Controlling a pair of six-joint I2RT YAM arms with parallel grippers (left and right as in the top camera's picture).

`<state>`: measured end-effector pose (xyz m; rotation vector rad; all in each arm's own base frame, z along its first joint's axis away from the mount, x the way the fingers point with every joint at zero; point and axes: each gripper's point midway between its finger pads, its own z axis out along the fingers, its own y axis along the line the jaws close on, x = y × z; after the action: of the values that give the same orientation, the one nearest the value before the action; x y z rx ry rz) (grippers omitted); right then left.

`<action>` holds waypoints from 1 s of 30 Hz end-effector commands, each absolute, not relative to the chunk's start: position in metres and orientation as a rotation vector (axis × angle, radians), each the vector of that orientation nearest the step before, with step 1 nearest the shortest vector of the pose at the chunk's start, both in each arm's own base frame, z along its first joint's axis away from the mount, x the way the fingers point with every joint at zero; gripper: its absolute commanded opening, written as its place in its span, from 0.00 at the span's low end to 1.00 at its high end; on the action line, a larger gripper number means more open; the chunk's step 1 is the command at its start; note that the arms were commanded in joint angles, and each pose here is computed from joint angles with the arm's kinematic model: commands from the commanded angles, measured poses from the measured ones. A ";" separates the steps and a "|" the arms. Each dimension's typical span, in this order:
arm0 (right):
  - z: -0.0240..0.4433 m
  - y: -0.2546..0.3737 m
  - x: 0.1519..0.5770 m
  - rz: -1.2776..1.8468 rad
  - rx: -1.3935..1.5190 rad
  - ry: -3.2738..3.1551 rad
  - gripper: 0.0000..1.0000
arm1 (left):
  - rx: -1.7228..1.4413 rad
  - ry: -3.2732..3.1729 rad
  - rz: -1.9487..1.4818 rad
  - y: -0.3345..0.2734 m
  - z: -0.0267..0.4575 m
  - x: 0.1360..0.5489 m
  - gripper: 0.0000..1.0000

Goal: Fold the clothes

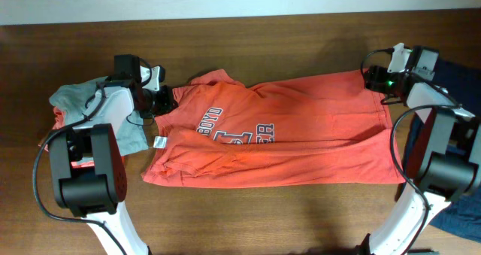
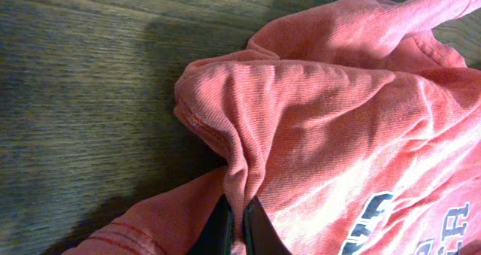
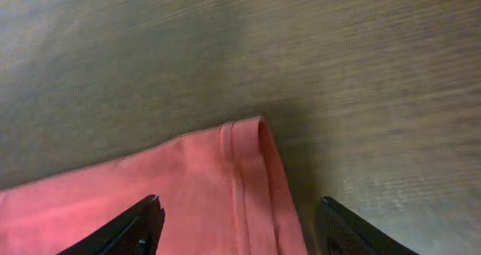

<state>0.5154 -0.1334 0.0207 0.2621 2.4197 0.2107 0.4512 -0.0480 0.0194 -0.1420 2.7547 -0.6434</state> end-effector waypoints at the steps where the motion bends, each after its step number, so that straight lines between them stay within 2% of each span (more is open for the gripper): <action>1: 0.014 -0.124 0.528 0.262 0.249 2.388 0.70 | -0.112 2.730 -0.628 -0.047 0.028 0.456 0.03; 9: 0.007 -0.113 0.547 0.233 0.209 2.333 0.71 | -0.112 2.732 -0.629 -0.047 0.027 0.456 0.03; 13: 0.006 -0.117 0.548 0.212 0.224 2.327 0.66 | -0.113 2.734 -0.629 -0.047 0.027 0.455 0.03; 19: 0.005 -0.124 0.547 0.177 0.247 2.330 0.44 | -0.114 2.735 -0.629 -0.047 0.027 0.455 0.03; 20: 0.005 -0.125 0.547 0.167 0.252 2.331 0.35 | -0.113 2.735 -0.630 -0.047 0.027 0.455 0.03; 21: 0.004 -0.129 0.546 0.151 0.288 2.332 0.20 | -0.114 2.735 -0.630 -0.047 0.027 0.455 0.03; 22: 0.004 -0.132 0.546 0.138 0.308 2.332 0.12 | -0.114 2.735 -0.630 -0.047 0.027 0.455 0.03; 24: 0.004 -0.137 0.545 0.121 0.342 2.331 0.08 | -0.113 2.732 -0.629 -0.047 0.028 0.456 0.03; 30: 0.019 -0.150 0.535 0.115 0.385 2.361 0.07 | -0.096 2.655 -0.612 -0.042 0.056 0.466 0.02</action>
<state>0.5400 -0.1289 0.0054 0.3178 2.3601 0.1722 0.4546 -0.0474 0.0210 -0.1368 2.7396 -0.6382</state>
